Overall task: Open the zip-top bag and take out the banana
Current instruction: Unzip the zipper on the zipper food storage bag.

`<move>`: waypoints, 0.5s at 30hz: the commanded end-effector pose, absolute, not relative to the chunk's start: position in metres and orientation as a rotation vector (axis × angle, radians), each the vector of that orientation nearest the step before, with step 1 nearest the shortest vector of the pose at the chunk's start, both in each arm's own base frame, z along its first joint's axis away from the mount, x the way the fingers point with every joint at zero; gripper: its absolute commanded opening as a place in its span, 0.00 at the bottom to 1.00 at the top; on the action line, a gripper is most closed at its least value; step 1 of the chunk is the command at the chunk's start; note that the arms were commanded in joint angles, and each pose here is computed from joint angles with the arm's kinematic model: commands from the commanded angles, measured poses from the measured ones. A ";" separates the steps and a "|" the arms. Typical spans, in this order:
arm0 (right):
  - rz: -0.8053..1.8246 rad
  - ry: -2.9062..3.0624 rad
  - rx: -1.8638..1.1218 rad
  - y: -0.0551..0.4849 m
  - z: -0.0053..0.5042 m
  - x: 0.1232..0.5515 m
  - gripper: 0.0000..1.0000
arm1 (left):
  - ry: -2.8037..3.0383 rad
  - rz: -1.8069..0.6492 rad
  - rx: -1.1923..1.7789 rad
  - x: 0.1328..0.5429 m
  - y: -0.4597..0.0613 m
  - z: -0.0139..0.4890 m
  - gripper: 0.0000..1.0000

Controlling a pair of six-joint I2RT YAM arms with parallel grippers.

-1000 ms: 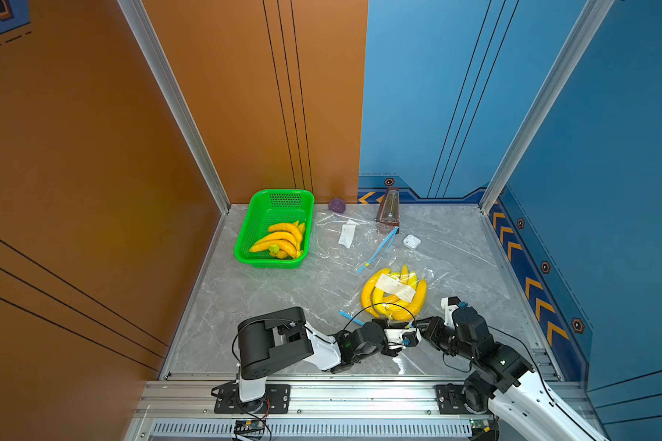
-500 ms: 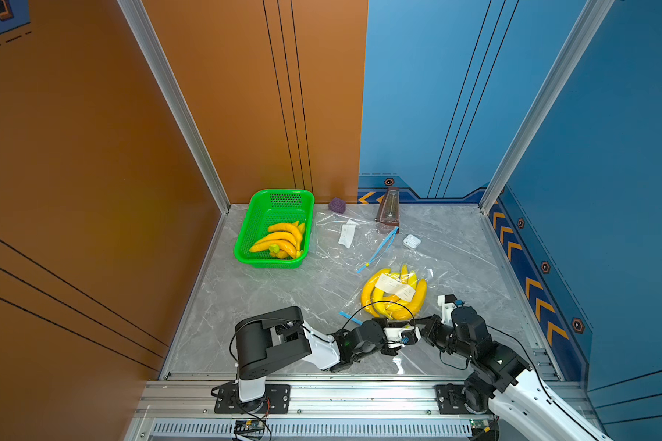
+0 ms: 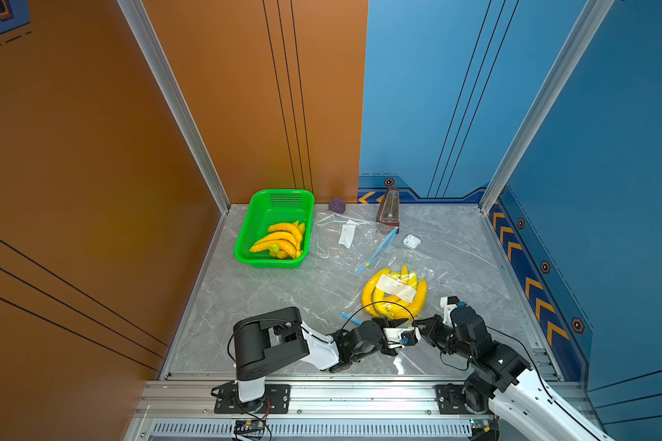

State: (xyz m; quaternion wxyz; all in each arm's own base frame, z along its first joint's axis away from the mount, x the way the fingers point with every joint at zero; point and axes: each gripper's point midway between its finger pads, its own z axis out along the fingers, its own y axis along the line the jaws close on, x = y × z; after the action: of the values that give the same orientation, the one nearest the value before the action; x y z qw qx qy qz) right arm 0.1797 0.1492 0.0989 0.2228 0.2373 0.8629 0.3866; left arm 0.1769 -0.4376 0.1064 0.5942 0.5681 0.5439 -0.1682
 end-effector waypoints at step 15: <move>1.043 2.385 0.702 0.149 0.109 0.183 0.02 | 1.220 -0.362 1.352 0.174 -0.448 0.104 0.24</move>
State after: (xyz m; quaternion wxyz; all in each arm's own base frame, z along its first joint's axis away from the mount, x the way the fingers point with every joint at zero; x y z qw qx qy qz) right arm 0.1801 0.1513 0.0989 0.2116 0.2463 0.8660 0.3803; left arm 0.1744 -0.4412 0.1062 0.5969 0.5798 0.5311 -0.1594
